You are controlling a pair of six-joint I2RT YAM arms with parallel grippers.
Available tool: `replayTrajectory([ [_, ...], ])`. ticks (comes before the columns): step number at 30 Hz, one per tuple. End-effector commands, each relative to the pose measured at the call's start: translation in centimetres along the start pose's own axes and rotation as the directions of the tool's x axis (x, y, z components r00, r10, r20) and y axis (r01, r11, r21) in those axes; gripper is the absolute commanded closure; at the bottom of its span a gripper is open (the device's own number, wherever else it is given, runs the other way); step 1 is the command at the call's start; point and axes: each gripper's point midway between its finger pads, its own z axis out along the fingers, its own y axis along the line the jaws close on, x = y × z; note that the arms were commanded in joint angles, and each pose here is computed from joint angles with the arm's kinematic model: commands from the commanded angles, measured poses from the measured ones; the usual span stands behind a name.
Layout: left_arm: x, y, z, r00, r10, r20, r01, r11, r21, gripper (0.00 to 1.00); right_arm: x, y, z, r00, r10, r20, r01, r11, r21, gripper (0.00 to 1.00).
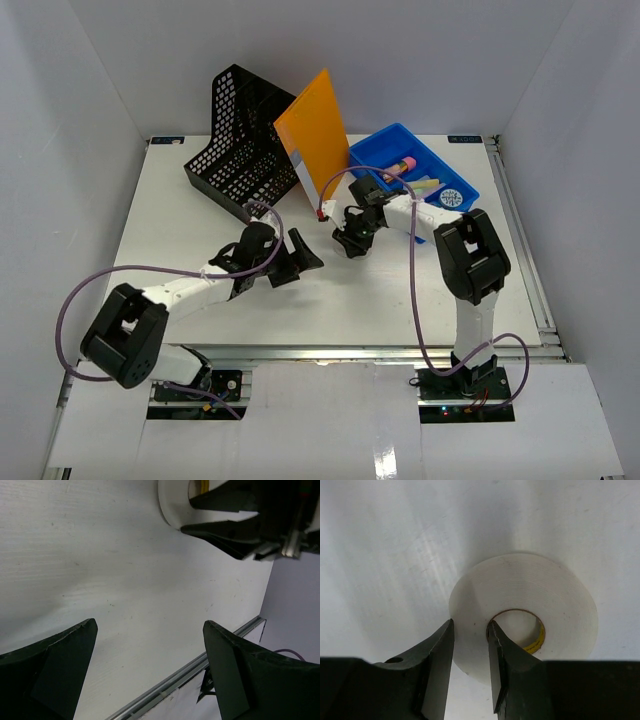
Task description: Organize the desk
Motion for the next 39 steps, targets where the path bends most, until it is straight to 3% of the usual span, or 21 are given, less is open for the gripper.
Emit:
replayTrajectory([
  [1,-1.1,-2.3,1.7,1.000,-0.016,-0.001,0.016,0.996,0.091,0.03,-2.7,3.4,-4.1,0.990,-0.030,0.135,0.041,0.996,-0.081,0.75],
  [13,-2.6,-6.0,4.7,0.999,-0.008,-0.043,0.017,0.977,0.214,0.10,-3.0,8.2,-6.1,0.969,-0.017,0.246,0.070,0.975,-0.210,0.75],
  [19,-2.5,-6.7,5.2,0.998,-0.007,-0.069,0.023,0.969,0.246,0.21,-3.4,8.9,-6.5,0.962,-0.018,0.273,0.083,0.970,-0.229,0.75],
  [31,-1.2,-8.1,5.0,0.989,-0.014,-0.147,0.065,0.934,0.350,0.75,-5.2,9.3,-7.5,0.942,-0.007,0.335,0.097,0.963,-0.253,0.72],
  [35,-1.2,-8.6,4.6,0.989,0.003,-0.148,0.052,0.928,0.369,0.95,-5.0,9.3,-7.3,0.945,-0.002,0.327,0.090,0.963,-0.254,0.54],
  [37,-1.3,-8.7,4.3,0.989,0.016,-0.144,0.039,0.929,0.369,1.00,-4.8,9.3,-7.5,0.947,-0.005,0.320,0.087,0.967,-0.241,0.38],
  [39,-1.4,-8.3,4.2,0.991,0.038,-0.131,0.011,0.936,0.351,1.00,-5.0,8.8,-8.3,0.946,-0.012,0.323,0.083,0.975,-0.207,0.30],
])
